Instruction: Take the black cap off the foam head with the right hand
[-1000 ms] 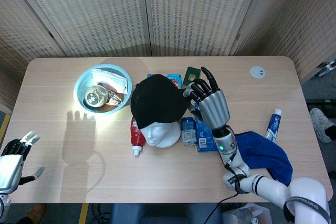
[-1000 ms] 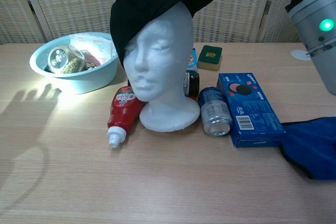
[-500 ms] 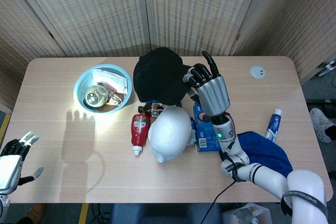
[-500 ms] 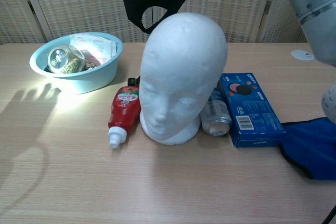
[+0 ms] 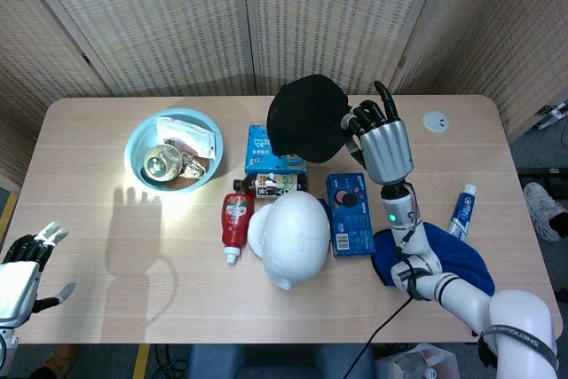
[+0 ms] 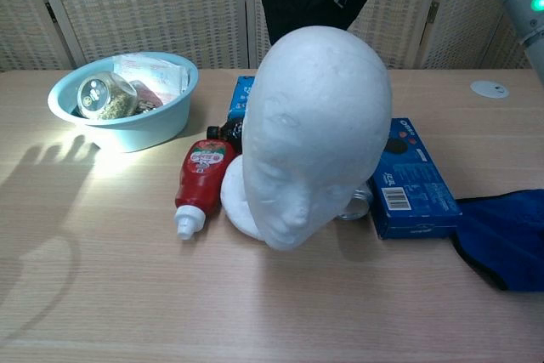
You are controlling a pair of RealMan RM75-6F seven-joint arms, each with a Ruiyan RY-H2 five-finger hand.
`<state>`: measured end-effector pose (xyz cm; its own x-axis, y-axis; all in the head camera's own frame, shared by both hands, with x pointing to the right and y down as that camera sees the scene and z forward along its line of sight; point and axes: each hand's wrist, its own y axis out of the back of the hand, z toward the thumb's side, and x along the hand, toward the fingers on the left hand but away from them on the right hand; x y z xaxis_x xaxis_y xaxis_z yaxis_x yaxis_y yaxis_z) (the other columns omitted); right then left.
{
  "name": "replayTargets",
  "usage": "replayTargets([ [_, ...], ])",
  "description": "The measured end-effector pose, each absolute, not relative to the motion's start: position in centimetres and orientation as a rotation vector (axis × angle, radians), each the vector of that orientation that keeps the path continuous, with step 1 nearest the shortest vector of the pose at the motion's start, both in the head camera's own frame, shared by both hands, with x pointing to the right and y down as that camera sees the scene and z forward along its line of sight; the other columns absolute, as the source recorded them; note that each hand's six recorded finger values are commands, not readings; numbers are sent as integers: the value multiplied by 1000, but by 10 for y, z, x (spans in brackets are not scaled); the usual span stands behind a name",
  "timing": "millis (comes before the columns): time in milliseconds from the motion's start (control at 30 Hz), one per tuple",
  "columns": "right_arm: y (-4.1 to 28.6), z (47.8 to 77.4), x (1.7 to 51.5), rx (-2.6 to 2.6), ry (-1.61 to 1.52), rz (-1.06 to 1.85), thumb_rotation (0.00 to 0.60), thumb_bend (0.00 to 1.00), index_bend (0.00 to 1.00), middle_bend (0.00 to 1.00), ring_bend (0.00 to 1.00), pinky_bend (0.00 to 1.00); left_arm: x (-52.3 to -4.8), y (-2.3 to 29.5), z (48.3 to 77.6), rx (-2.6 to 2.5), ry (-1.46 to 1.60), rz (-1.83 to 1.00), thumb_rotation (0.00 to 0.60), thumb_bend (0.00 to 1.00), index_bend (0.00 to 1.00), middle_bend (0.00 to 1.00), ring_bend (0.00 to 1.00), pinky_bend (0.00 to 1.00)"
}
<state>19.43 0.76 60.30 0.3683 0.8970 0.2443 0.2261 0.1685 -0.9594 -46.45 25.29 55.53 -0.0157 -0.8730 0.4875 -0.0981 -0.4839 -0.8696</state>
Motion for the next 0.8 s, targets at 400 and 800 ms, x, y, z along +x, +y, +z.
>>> replayTargets([
  [400,19,639,185,-1421,-1102,700,600,473,868,537,385,153,-468,256,554,-1619,1032,-1579,600,170,159,86,135,79],
  [800,63,661,200,-1498,-999,683,600,473,868,539,385,153,-469,257,554,-1622,1032,-1574,600,170,159,86,135,79],
])
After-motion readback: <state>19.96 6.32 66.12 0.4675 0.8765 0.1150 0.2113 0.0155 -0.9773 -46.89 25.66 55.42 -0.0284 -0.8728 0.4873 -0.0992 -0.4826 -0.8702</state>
